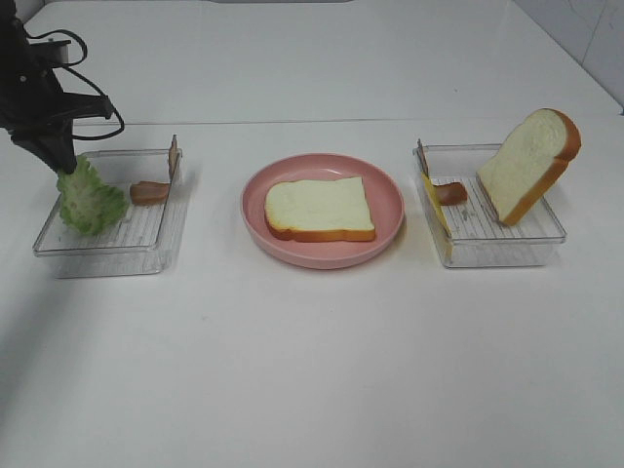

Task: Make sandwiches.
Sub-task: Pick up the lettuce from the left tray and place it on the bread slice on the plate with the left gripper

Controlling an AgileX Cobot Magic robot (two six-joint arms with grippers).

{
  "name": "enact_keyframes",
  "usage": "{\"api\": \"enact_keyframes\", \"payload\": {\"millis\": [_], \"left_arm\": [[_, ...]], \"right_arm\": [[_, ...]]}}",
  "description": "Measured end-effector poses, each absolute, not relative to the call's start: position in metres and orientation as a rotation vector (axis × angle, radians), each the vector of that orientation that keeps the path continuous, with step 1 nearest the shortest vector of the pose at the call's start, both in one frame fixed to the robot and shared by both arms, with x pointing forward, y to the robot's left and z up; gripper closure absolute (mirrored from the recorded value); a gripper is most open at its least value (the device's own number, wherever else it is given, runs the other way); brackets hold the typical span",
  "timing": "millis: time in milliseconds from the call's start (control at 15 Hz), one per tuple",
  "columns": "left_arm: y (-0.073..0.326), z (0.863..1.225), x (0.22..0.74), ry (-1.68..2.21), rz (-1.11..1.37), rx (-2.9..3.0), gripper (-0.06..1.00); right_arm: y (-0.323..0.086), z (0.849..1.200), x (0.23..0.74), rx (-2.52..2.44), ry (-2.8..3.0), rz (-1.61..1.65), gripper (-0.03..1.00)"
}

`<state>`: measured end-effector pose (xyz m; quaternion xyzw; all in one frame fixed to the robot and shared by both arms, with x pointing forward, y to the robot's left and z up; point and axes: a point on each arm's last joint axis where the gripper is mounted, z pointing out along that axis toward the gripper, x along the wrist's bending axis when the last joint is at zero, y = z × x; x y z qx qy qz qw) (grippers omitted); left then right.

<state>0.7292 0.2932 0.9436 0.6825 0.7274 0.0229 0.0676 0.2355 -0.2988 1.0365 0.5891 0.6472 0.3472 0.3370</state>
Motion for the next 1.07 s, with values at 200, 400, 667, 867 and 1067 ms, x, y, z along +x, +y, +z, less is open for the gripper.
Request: {"api": "enact_keyframes", "payload": {"millis": [200, 400, 667, 867, 1067], "left_arm": [[0.293, 0.943, 0.729, 2.170, 0.070, 2.081, 0.94], [0.293, 0.945, 0.729, 2.167, 0.070, 2.076, 0.94], [0.292, 0.989, 0.723, 2.112, 0.149, 2.025, 0.94], [0.291, 1.023, 0.715, 2.067, 0.196, 1.980, 0.94], [0.285, 1.067, 0.701, 1.992, 0.233, 1.912, 0.94]], "right_arm": [[-0.299, 1.036, 0.236, 1.536, 1.687, 0.905, 0.11], [-0.299, 1.036, 0.236, 1.536, 1.687, 0.905, 0.11], [-0.299, 1.036, 0.236, 1.536, 1.687, 0.905, 0.11], [-0.299, 1.036, 0.236, 1.536, 1.687, 0.905, 0.11], [-0.299, 1.036, 0.236, 1.536, 1.687, 0.905, 0.11]]}}
